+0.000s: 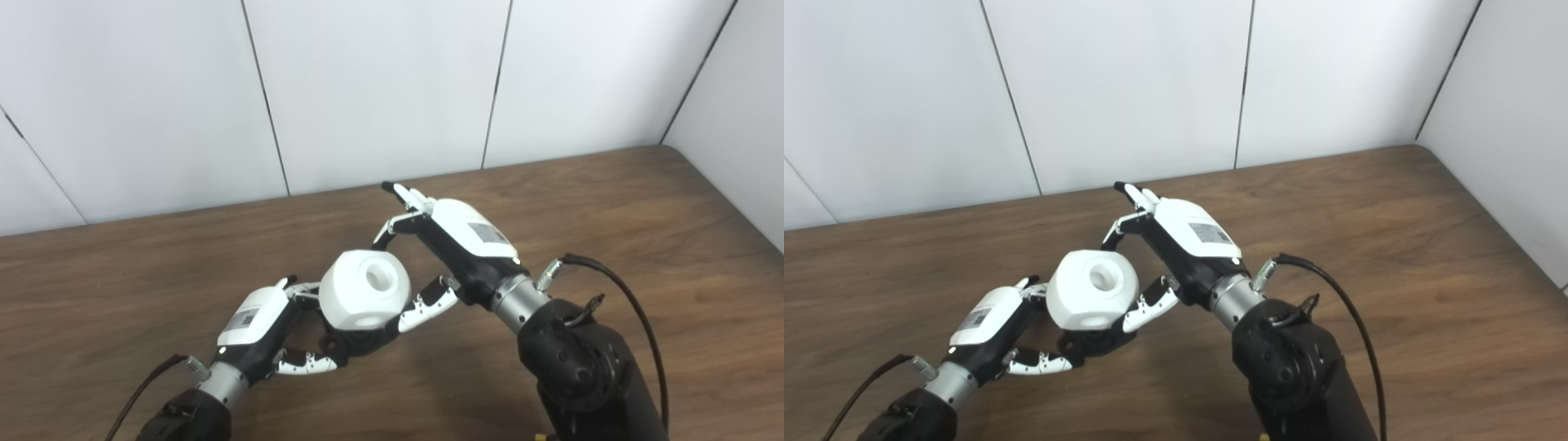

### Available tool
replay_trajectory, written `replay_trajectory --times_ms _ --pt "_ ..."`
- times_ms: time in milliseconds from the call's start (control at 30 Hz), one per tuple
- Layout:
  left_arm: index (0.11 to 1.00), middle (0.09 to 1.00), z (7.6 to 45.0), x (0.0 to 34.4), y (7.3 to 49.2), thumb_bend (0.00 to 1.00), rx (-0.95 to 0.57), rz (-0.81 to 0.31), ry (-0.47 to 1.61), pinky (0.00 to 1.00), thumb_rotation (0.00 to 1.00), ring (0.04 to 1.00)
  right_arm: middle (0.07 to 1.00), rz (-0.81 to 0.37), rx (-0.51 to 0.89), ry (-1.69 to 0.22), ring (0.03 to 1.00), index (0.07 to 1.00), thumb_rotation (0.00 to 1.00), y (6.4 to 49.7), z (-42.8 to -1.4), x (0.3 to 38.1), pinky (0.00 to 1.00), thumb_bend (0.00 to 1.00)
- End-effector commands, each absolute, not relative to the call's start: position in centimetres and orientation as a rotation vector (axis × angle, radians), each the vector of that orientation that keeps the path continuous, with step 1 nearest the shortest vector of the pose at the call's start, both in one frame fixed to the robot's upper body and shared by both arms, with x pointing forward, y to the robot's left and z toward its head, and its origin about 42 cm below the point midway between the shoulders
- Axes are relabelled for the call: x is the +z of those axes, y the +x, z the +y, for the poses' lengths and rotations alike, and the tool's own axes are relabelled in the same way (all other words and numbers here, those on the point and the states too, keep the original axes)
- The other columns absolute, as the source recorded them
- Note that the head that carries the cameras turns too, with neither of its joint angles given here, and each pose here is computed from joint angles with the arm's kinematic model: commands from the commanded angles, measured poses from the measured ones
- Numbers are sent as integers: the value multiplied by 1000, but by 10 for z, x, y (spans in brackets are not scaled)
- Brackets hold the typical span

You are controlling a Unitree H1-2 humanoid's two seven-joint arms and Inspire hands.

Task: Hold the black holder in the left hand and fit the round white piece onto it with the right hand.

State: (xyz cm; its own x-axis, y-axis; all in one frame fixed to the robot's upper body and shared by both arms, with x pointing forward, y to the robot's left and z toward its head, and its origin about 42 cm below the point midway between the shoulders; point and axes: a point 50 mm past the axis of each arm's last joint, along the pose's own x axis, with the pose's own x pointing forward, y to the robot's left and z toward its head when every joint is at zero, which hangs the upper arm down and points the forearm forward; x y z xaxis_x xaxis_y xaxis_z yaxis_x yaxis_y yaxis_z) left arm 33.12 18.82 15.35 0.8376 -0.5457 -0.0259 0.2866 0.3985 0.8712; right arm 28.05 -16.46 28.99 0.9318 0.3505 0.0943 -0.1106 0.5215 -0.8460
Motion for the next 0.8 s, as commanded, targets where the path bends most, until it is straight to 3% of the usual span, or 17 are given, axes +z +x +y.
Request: replay_trajectory --times_ms 0,767 --pt "481 864 183 165 332 516 -533 -327 1038 1000 43 873 1000 -354 253 -1002 1000 479 128 276 -162 310 1000 518" --pt "482 882 174 172 330 516 -544 -302 1048 1000 43 893 1000 -350 308 -1105 1000 479 131 270 -157 308 1000 518"
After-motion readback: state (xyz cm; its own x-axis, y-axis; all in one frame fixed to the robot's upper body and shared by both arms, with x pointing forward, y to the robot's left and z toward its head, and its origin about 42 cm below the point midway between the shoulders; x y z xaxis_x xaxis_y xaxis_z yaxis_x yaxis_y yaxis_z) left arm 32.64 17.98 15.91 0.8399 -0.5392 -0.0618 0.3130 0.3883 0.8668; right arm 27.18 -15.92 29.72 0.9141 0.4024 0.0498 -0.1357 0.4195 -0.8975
